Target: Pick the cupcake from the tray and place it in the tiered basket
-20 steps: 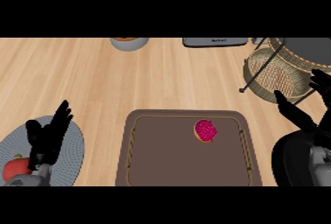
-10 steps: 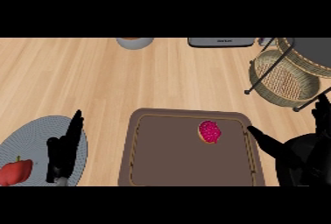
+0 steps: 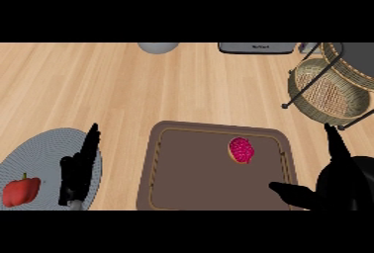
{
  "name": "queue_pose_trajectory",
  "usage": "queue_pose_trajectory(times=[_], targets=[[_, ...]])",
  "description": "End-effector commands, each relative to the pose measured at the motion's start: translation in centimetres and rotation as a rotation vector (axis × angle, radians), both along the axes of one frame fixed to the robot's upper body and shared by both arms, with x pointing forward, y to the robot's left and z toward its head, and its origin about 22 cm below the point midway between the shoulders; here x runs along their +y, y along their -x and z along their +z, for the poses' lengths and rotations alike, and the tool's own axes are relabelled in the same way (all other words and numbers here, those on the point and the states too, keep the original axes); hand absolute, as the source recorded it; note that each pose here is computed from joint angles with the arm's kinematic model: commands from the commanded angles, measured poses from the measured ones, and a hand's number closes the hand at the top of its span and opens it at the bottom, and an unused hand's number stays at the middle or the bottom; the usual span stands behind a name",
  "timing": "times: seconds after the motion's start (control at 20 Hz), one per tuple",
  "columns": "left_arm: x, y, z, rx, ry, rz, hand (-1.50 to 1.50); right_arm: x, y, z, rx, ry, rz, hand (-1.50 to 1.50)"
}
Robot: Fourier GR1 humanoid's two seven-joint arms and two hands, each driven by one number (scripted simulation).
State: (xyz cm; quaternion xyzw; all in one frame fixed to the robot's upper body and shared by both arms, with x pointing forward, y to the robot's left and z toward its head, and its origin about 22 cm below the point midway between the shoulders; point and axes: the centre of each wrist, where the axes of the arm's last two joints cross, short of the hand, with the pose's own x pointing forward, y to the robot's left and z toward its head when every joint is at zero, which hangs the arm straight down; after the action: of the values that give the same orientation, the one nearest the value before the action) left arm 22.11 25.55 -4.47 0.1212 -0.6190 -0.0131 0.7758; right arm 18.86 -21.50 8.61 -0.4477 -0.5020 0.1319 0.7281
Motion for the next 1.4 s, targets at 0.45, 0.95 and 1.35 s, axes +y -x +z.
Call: queue_pose_trajectory(times=[0.45,0.95,1.35], targets=[[-0.9,0.6,-1.4,0.045,0.0,-0.021,0.0,10.0,-3.7,3.6,0.207,0.261,-0.15,-1.5],[-1.7,0.2,-0.8,0.031,0.012,-0.019,0.0,11.3,-6.4,0.4,0.469,0.388,-0.184,-1.5],[-0.8,0.9,-1.2,0.036,0.003,-0.023,0.0,12.0,-7.3,-0.2,0.487,0.341,-0.14,-1.5]])
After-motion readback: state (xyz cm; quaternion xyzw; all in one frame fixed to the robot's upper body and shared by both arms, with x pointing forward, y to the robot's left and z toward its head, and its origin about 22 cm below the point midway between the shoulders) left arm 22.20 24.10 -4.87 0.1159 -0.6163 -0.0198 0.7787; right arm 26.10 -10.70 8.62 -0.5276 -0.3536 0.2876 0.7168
